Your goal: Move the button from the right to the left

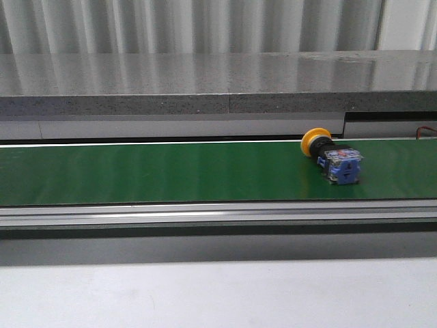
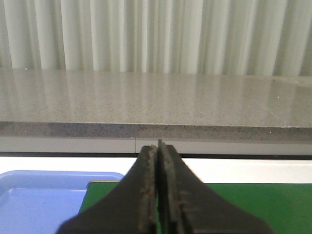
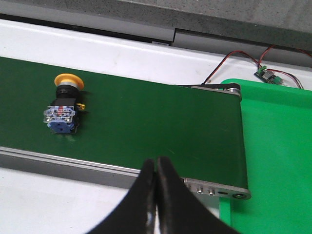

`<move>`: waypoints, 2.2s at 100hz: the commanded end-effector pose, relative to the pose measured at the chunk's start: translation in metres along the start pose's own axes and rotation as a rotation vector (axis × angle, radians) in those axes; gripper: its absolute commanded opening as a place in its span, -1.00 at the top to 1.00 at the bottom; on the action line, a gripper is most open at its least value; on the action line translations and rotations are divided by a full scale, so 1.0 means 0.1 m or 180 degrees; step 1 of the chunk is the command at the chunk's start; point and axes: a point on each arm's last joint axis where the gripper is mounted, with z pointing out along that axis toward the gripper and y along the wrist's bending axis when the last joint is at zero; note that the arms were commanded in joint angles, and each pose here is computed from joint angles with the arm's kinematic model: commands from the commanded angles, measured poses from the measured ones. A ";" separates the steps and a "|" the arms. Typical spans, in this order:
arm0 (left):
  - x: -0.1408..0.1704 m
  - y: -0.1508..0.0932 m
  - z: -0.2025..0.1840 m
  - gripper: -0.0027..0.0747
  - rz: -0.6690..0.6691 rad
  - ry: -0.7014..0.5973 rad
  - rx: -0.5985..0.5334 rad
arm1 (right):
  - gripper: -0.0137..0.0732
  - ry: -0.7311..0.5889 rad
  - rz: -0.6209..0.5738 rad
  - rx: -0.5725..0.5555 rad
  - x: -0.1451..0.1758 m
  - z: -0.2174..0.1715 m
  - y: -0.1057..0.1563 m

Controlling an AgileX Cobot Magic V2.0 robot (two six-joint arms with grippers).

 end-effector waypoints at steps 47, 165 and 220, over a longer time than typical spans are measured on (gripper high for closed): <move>-0.68 -0.04 0.76 0.98 -0.0203 0.2003 -0.0052 | 0.84 -0.0298 0.0032 0.0075 -0.14 -0.04 -0.02; -0.50 -0.09 0.97 -0.67 -0.0426 0.2542 0.0038 | 0.84 -0.0298 0.0032 0.0075 -0.14 -0.04 -0.02; -0.48 -0.23 1.31 -0.67 -0.0759 0.2628 0.0244 | 0.84 -0.0298 0.0032 0.0075 -0.14 -0.04 -0.02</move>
